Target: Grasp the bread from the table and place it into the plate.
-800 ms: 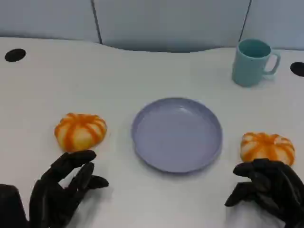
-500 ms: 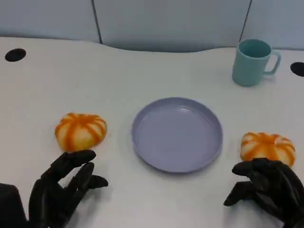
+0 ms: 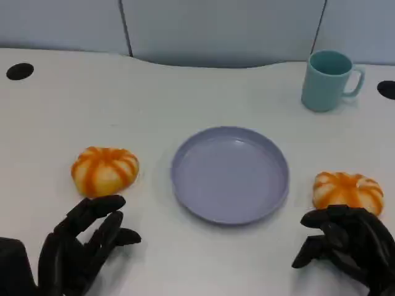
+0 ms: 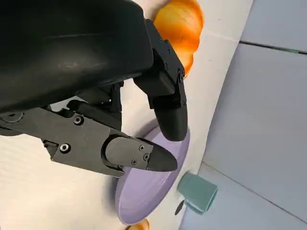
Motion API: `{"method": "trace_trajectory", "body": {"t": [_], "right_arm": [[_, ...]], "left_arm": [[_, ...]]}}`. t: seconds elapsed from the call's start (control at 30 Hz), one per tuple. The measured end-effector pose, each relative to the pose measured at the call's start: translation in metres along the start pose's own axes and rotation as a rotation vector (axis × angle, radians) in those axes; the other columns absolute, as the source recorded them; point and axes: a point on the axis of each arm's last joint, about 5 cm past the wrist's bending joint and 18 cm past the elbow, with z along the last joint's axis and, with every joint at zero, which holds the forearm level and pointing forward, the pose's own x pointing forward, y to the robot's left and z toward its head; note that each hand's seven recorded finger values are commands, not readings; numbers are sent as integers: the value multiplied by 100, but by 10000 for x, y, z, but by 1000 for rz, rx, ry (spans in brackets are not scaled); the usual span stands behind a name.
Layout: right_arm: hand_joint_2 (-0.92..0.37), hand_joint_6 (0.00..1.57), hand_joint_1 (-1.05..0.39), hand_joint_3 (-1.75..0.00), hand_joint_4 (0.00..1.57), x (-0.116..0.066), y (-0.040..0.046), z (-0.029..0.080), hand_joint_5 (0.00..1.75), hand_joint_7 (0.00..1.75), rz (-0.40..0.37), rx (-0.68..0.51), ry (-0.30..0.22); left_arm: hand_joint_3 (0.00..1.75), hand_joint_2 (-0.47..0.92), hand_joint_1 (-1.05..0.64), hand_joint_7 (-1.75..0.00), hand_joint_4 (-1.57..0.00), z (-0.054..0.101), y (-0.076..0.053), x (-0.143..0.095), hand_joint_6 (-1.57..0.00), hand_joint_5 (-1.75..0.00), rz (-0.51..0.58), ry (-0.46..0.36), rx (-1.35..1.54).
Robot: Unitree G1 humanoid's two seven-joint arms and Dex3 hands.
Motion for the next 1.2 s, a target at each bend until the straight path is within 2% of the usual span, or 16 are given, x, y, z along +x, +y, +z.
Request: {"method": "trace_trajectory", "body": {"t": [0.17,0.27,0.33,0.43,0.53,0.6,0.7,0.73,0.83,1.03,1.2], "right_arm": [[-67,155,-97,0,148,-8,-9,-9,52,4,2,6,2],[-68,155,-97,0,148,-10,-12,-10,52,4,2,7,2],[-68,156,-97,0,149,-10,-13,-10,52,4,2,7,2],[-69,156,-97,-1,150,-10,-12,-9,52,5,3,5,1],[-70,157,-99,-1,149,-8,-10,-8,53,5,4,-1,0],[-70,157,-99,-1,149,-7,-9,-7,53,5,4,-4,0],[-69,156,-98,0,149,-7,-8,-7,53,4,2,-5,-2],[-69,156,-98,0,148,-7,-9,-7,53,4,1,-5,-2],[-70,156,-97,0,147,-6,-8,-7,53,4,2,-3,-3],[-70,156,-98,0,149,-4,-4,-5,53,4,5,-7,-10],[-69,157,-99,0,149,-1,-1,-8,52,4,8,-6,-10]], "left_arm": [[15,92,-45,-93,-64,0,1,0,-63,-139,0,-2,0],[18,92,-44,-87,-62,2,3,-2,-62,-137,-12,-23,16],[18,92,-44,-72,-61,1,3,-3,-63,-131,-29,-48,36],[14,92,-46,-44,-61,8,13,-3,-65,-110,-51,-94,99],[11,92,-47,-22,-58,76,28,46,-67,-95,-73,-156,202],[12,92,-48,-16,-52,142,41,89,-63,-90,-96,-201,279],[11,92,-49,-4,-43,249,67,117,-56,-70,-162,-258,479],[10,92,-52,-2,-39,283,74,118,-50,-60,-180,-273,550],[8,92,-56,0,-28,390,91,126,-40,-46,-231,-293,761],[1,89,-60,0,-14,656,83,192,-27,-36,-307,-359,1195],[1,90,-69,0,-5,767,-14,267,-20,-29,-299,-410,1452]]}}
